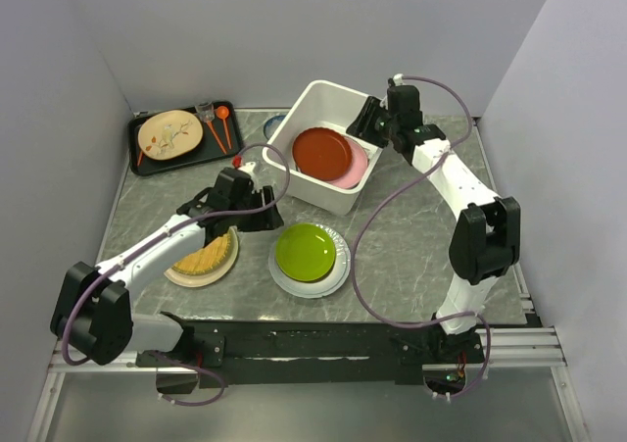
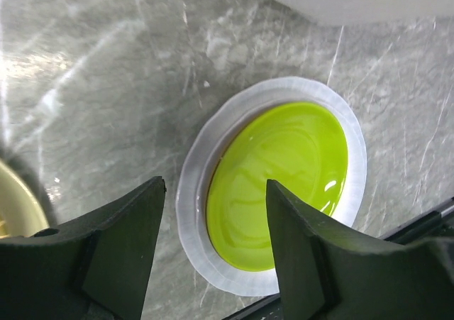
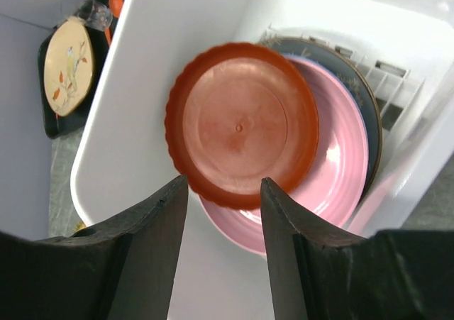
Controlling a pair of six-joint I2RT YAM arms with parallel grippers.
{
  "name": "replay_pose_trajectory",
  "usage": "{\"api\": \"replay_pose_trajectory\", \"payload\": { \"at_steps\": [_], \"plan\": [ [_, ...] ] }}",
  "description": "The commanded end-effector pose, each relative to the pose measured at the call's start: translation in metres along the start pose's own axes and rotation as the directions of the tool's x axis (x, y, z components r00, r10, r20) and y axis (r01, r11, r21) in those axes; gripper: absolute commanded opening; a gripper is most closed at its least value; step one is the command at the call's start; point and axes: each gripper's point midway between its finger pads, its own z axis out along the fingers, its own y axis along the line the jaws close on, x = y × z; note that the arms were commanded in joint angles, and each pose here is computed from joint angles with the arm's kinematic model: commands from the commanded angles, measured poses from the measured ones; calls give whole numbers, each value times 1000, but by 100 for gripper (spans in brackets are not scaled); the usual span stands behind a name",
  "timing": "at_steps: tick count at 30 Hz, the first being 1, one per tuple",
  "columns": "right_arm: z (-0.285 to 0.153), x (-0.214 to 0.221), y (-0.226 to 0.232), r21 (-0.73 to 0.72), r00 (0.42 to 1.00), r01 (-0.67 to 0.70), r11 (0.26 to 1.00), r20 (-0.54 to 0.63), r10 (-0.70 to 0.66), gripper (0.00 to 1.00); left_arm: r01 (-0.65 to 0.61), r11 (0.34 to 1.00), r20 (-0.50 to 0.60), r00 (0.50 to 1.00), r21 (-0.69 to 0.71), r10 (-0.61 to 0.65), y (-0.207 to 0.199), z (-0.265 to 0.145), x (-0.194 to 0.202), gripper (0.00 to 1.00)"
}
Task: Place the plates into the plastic bin on the countertop
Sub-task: Pick up the plate at the center of the board.
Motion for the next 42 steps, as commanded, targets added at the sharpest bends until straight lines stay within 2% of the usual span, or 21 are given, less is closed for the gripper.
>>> {"api": "replay_pose_trajectory", "payload": {
  "at_steps": [1, 11, 14, 16, 19, 22, 26, 30, 34, 39, 42],
  "plan": [
    [-31, -17, 25, -77, 997, 36, 996, 75, -30, 53, -35, 999, -5, 999, 42, 35, -14, 4, 3, 64],
    [-56, -3, 23, -94, 996, 35, 995, 87, -27, 53, -35, 999, -21, 999, 16, 36, -12, 10, 11, 53],
    [-62, 3, 24, -110, 996, 25, 994, 85, -16, 53, -25, 1000, 1, 1000, -16, 25, -7, 7, 8, 53],
    [-63, 11, 22, -110, 997, 17, 994, 75, -9, 53, -17, 999, 14, 1000, -46, 18, -1, 7, 7, 54],
    [-67, 18, 27, -120, 997, 26, 992, 69, -18, 53, 5, 996, 15, 1000, -87, -3, 7, 3, 8, 61],
    [-70, 29, 35, -136, 998, 41, 990, 57, -33, 53, 40, 989, 74, 997, -146, -30, 23, -4, -2, 64],
    [-74, 46, 55, -171, 997, 71, 983, 37, -65, 53, 85, 981, 116, 991, -177, -65, 38, -16, -10, 70],
    [-82, 72, 91, -274, 994, 106, 956, -1, -110, 53, 128, 970, 162, 982, -206, -95, 53, -29, -23, 73],
    [-82, 100, 116, -328, 986, 135, 935, -47, -159, 53, 213, 961, 244, 955, -177, -167, 69, -51, -45, 77],
    [-73, 140, 130, -365, 975, 137, 921, -117, -191, 53, 279, 953, 279, 931, -122, -236, 83, -69, -62, 79],
    [-66, 165, 140, -406, 963, 128, 905, -166, -211, 53, 299, 945, 312, 918, -135, -246, 93, -82, -72, 80]
  ]
}}
